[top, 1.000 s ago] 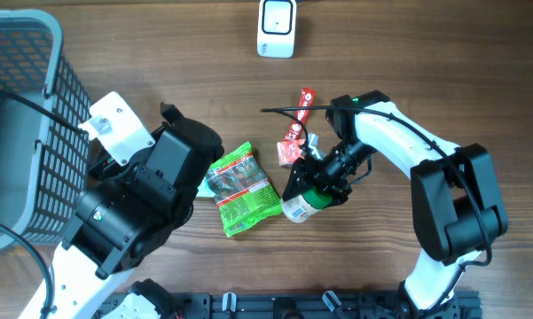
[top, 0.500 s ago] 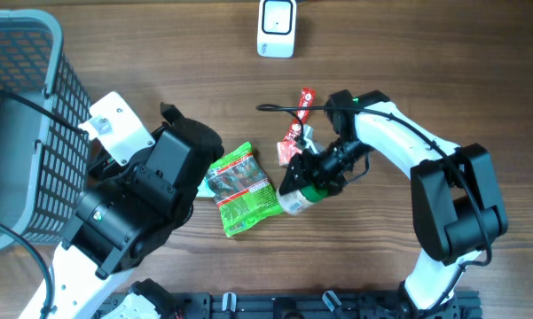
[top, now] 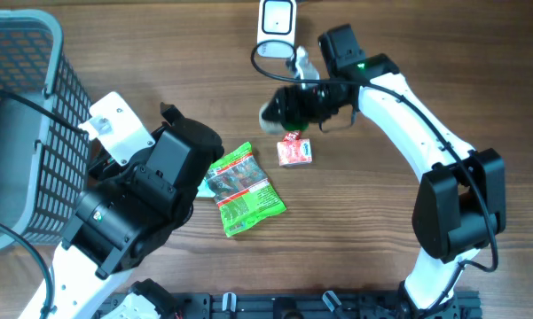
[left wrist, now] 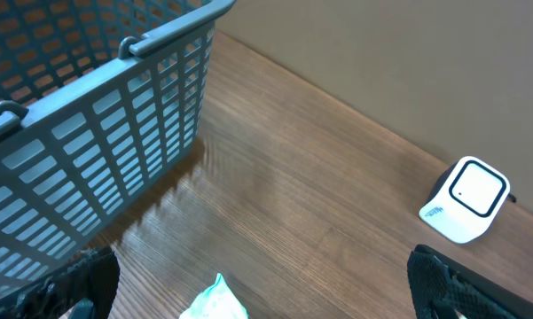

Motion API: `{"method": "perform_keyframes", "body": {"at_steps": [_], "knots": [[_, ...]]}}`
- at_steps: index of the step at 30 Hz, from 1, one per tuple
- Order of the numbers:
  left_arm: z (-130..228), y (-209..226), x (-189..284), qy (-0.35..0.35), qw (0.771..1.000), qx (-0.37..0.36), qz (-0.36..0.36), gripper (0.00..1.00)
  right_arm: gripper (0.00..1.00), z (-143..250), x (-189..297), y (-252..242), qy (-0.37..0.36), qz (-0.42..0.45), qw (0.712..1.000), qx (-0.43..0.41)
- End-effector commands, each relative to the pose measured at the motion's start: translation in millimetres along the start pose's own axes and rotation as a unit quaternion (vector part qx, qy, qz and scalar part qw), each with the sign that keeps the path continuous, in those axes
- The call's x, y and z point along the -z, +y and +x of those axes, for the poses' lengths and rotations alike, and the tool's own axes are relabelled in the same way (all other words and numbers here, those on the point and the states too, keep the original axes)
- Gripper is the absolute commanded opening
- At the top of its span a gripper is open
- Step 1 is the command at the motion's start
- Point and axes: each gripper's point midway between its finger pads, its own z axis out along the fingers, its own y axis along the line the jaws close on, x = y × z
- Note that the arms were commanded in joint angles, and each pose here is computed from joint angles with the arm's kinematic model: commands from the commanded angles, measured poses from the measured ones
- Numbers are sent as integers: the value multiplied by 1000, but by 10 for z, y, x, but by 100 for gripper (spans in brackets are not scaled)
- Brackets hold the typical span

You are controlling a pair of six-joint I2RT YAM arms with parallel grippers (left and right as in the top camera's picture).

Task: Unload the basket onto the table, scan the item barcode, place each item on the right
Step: 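Lift the jar with the right gripper and carry it toward the scanner, then hold the jar label in front of the white scanner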

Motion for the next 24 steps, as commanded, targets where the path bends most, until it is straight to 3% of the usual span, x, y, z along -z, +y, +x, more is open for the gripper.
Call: {"method": "perform_keyframes", "body": {"at_steps": [1, 10, 24], "knots": [[-14, 7, -1, -8, 1000, 2, -5, 100, 67, -436, 72, -67, -82, 34, 996, 3], [-14, 7, -1, -8, 1000, 2, -5, 100, 66, -1217, 404, -322, -256, 156, 952, 61], [-14, 7, -1, -8, 1000, 2, -5, 100, 66, -1972, 576, -503, -425, 200, 877, 98]]}}
